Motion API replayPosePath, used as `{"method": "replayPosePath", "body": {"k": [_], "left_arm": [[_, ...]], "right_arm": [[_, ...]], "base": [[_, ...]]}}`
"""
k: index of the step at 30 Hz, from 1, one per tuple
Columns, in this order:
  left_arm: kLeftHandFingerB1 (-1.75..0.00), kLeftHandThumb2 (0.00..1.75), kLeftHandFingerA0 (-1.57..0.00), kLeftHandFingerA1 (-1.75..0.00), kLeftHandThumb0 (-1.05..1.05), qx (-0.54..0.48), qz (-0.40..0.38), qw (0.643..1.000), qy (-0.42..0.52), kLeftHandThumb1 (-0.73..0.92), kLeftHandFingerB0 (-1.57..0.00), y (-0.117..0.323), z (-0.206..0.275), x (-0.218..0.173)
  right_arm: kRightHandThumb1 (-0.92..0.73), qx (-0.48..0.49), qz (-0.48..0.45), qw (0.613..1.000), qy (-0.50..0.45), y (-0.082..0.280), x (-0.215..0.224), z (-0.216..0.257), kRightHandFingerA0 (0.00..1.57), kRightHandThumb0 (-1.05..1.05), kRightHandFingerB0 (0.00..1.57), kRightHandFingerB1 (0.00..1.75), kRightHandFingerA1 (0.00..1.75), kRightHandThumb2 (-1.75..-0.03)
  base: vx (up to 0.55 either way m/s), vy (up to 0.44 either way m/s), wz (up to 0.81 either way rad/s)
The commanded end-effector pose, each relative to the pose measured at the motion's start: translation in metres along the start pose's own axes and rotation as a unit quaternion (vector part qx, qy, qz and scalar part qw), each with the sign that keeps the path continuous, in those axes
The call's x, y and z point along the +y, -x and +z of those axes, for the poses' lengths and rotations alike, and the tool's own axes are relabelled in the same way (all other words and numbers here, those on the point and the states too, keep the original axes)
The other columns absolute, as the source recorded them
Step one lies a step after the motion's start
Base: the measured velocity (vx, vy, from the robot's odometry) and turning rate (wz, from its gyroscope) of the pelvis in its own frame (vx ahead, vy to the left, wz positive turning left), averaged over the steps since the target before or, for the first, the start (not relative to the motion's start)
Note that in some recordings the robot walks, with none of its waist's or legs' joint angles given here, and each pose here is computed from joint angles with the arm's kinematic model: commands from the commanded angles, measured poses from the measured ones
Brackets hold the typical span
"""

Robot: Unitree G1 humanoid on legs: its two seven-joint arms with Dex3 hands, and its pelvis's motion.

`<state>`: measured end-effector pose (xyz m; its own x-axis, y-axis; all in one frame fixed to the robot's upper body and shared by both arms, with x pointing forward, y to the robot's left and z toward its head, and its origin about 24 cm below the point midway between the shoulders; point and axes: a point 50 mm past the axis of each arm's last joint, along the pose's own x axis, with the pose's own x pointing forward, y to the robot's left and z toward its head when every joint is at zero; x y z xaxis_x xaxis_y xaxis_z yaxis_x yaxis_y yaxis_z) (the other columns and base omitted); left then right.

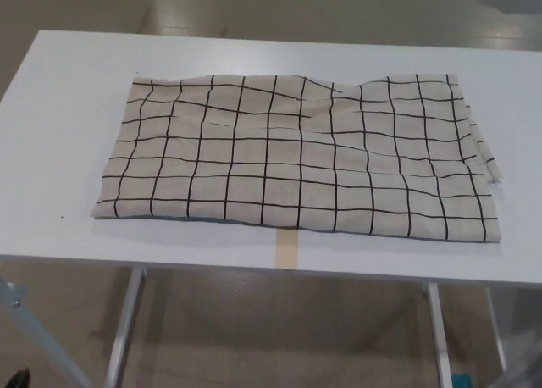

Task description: Use the left hand to fold a white towel with checkered patterns in half.

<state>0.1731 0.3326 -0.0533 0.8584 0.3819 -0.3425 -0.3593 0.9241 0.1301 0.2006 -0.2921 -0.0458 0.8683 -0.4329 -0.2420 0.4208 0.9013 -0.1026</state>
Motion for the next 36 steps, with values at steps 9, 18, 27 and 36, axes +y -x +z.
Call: {"method": "replayPosePath", "body": {"k": [9,18,27,36], "left_arm": [[0.0,0.81,0.0,-0.08,-0.71,-0.214,-0.123,0.941,-0.232,0.41,0.0,0.036,0.045,-0.016],[0.0,0.97,0.0,-0.05,-0.95,-0.448,-0.152,0.844,-0.252,0.57,0.0,0.098,0.125,-0.031],[0.0,0.73,0.0,-0.01,-0.65,-0.543,-0.071,0.789,-0.279,0.4,0.0,0.081,0.175,-0.053],[-0.47,0.79,-0.01,-0.49,-0.29,-0.547,-0.088,0.737,-0.387,0.17,0.0,0.037,0.207,-0.09]], "right_arm": [[-0.63,-0.026,0.12,0.992,0.006,0.036,0.027,-0.004,0.07,-0.61,0.09,0.26,0.28,-0.59],[-0.48,-0.006,0.178,0.981,0.079,0.042,0.035,-0.022,0.06,-0.75,0.07,0.14,0.13,-0.82],[-0.44,0.006,0.174,0.98,0.091,0.043,0.032,-0.029,0.04,-0.64,0.03,0.28,0.29,-0.82],[-0.44,0.027,0.174,0.98,0.095,0.047,0.025,-0.037,0.04,-0.65,0.03,0.28,0.35,-0.81]], "base": [[0.0,0.0,0.0],[0.0,0.0,0.0],[0.0,0.0,0.0],[0.0,0.0,0.0]]}}
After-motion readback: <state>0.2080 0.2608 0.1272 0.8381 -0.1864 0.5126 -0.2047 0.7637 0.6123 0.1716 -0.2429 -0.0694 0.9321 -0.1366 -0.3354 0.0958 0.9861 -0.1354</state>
